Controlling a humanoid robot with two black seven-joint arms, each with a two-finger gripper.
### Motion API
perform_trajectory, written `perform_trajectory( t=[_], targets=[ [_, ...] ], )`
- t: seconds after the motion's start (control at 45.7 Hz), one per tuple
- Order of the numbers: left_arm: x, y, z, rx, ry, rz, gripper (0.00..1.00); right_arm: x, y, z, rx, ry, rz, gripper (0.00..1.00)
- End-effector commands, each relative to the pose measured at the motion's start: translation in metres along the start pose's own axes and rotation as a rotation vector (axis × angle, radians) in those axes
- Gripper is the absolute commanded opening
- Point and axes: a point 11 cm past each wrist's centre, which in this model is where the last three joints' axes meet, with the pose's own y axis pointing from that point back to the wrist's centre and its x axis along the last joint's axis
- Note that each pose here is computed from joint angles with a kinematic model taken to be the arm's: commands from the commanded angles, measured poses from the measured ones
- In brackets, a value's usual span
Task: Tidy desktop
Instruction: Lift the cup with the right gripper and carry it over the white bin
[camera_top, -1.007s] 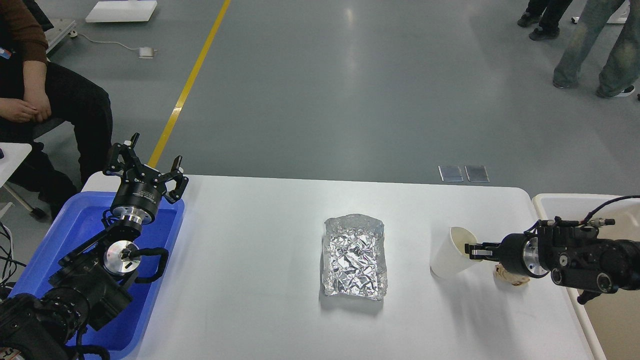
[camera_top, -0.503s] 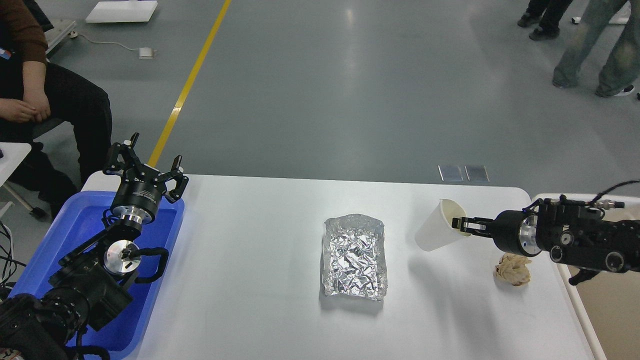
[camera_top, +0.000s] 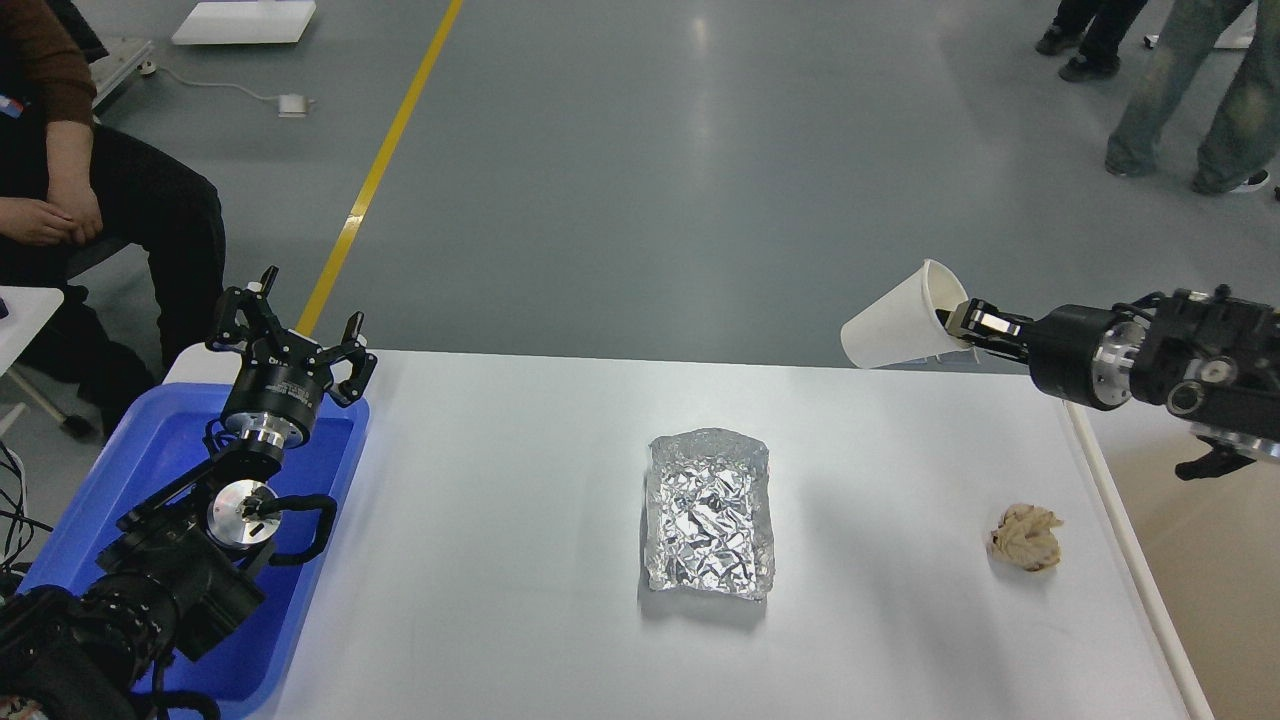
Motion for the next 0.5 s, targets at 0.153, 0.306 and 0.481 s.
perform_trajectory(
  t=[0.153,0.306,0.481],
  targets=[
    [0.000,0.000,0.000,-0.001,0.001,0.001,1.00,0.083,0.055,0.014,0.016,-0.211,0.243,0.00],
    [0.000,0.000,0.000,-0.001,0.000,0.000,1.00,0.102,0.078,0.034,-0.017,-0.299,0.340,0.00],
    [0.000,0.000,0.000,0.000,-0.001,0.001,1.00,0.122,0.103,0.080,-0.095,-0.432,0.500,0.00]
  ],
)
